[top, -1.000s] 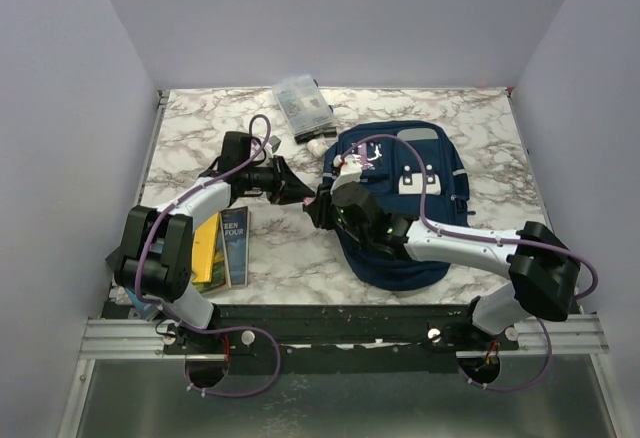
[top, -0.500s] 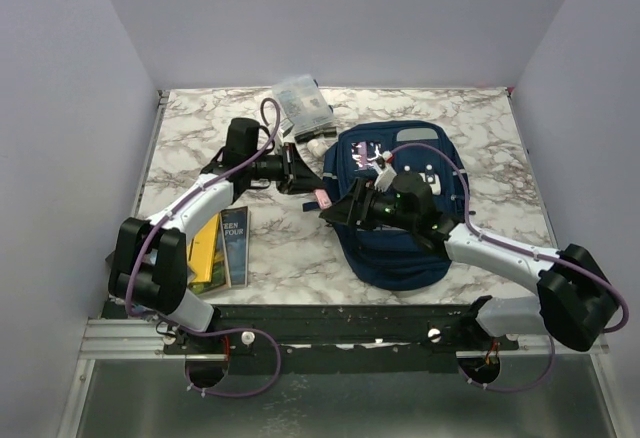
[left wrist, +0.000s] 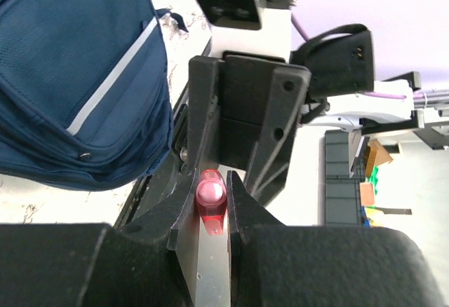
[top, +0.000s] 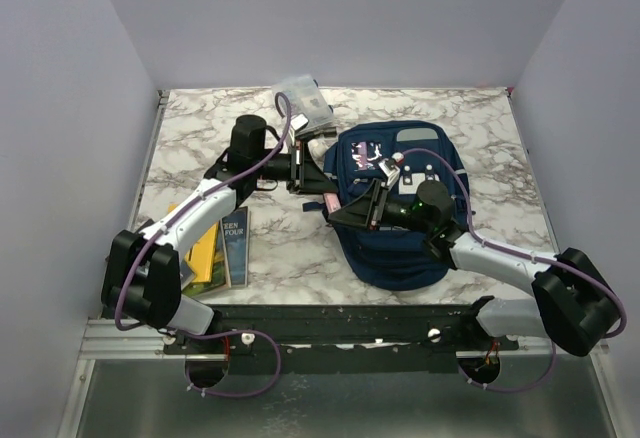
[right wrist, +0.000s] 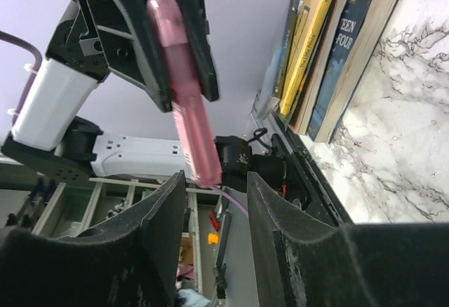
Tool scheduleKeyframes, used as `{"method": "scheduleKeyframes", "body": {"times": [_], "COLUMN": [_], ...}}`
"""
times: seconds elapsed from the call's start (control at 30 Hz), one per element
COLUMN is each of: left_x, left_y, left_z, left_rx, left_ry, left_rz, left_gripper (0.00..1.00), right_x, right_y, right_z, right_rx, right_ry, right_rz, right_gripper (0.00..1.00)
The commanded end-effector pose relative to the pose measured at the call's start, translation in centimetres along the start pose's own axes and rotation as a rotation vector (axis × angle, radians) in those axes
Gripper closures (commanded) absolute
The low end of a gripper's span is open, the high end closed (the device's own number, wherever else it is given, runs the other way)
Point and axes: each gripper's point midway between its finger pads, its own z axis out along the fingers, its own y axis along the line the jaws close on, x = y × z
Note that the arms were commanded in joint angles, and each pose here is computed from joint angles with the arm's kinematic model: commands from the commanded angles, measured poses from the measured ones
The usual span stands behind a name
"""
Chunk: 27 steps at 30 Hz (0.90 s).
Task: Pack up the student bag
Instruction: Pick up the stationery from the center of the board.
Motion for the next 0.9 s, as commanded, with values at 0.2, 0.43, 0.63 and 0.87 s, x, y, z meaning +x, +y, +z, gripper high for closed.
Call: {"method": "scheduleKeyframes", "body": {"times": [0.2,0.43,0.63,0.87], "left_x": [0.8,1.4,1.7,1.8], "left_y": [-3.6,-4.2,-4.4,-4.2], "left_z": [0.0,0.3,0.4,0.7], "left_rx": [0.117,0.140,0.151,0.143], "left_ry": [0.052,0.080,0.092,0.087], "left_rz": [0.125,0.132,0.136,0.135], "left_gripper": [0.99,0.99,0.99,0.75], "right_x": [0.1,-0.2,-0.3,-0.6], "right_y": [2.8,2.6,2.5,1.9], "right_z": [-1.6,-1.5,-1.5,-1.9], "right_rx": [-0.174,-0.159,-0.153,-0.124], "right_ry": [0.010,-0.001,-0.005,-0.026], "right_rz": [0.010,-0.007,-0.018,-0.045], "right_gripper": [0.59,0.61,0.68,1.00]}}
